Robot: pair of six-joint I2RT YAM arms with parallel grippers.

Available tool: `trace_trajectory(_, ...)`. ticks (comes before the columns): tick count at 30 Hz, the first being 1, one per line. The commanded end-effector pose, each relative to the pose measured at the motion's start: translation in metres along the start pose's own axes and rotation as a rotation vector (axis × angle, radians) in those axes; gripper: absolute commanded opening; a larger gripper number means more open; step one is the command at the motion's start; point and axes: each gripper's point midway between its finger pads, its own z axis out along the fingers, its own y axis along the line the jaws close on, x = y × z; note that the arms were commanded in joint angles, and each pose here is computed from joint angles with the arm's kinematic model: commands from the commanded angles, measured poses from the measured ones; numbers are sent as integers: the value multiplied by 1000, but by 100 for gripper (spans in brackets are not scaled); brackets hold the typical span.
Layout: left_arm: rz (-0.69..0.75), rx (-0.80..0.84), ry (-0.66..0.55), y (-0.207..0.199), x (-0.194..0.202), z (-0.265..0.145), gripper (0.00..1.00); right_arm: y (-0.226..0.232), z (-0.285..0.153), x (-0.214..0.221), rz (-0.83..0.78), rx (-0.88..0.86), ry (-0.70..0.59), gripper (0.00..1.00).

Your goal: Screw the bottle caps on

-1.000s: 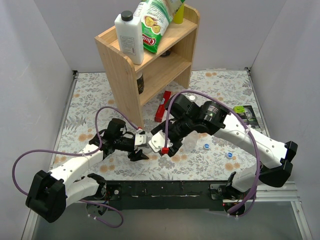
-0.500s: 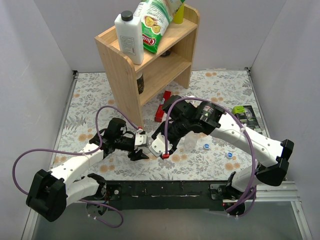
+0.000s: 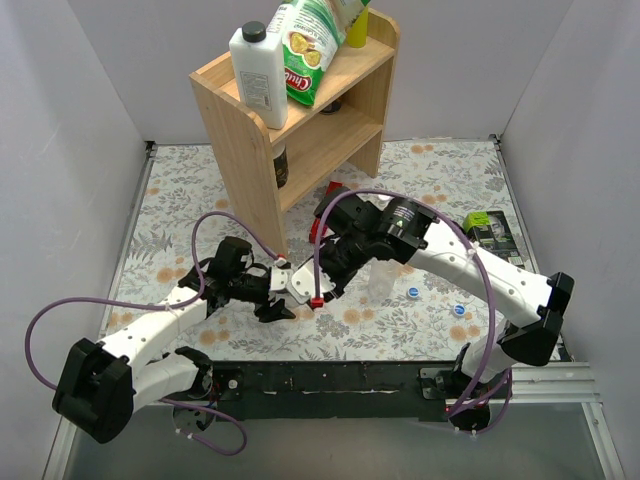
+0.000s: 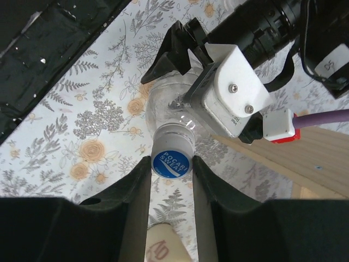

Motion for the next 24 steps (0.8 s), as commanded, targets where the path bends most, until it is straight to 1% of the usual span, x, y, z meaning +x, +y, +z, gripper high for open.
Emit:
trace_trajectory(1, 110, -114, -111, 22, -39, -8, 0, -12, 11, 8, 230, 17, 9, 25)
trace_trajectory(2, 85, -152, -139, 26, -42, -8, 0, -17, 8, 7, 269, 34, 6, 25)
trace_trajectory(3, 86, -197, -142, 32, -43, -10, 0, -17, 12, 10, 375, 29, 6, 25)
trace_trajectory(5, 111, -253, -189, 38, -54, -16, 0, -24, 9, 12, 488, 41, -23, 24)
trace_trajectory(7, 82, -304, -220, 43, -57, -19, 0, -33, 6, 15, 645, 49, -60, 24)
trace_trajectory(8, 104, -332, -250, 46, -66, -23, 0, -35, 5, 16, 694, 49, -75, 23)
trace_trajectory(9, 89, -338, -257, 45, -64, -23, 0, -42, 6, 18, 740, 49, -93, 23)
trace_trajectory(10, 87, -363, -264, 48, -66, -26, 0, -43, 2, 20, 842, 35, -124, 23)
trace_trajectory(12, 94, -391, -280, 52, -70, -29, 0, -52, 4, 25, 945, 20, -139, 21)
trace_trajectory(13, 82, -421, -274, 57, -69, -31, 0, -55, 2, 25, 1037, 5, -153, 18)
trace_trajectory(14, 74, -439, -273, 60, -69, -32, 0, -53, 5, 27, 1101, -17, -148, 18)
trace_trajectory(17, 1, -487, -252, 72, -64, -33, 0, -49, 12, 25, 1163, -33, -161, 16)
trace_trajectory(19, -55, -496, -253, 75, -64, -33, 0, -45, 16, 28, 1210, -33, -139, 11)
trace_trajectory(24, -119, -529, -248, 79, -58, -34, 0, -44, 21, 40, 1257, -1, -82, 7)
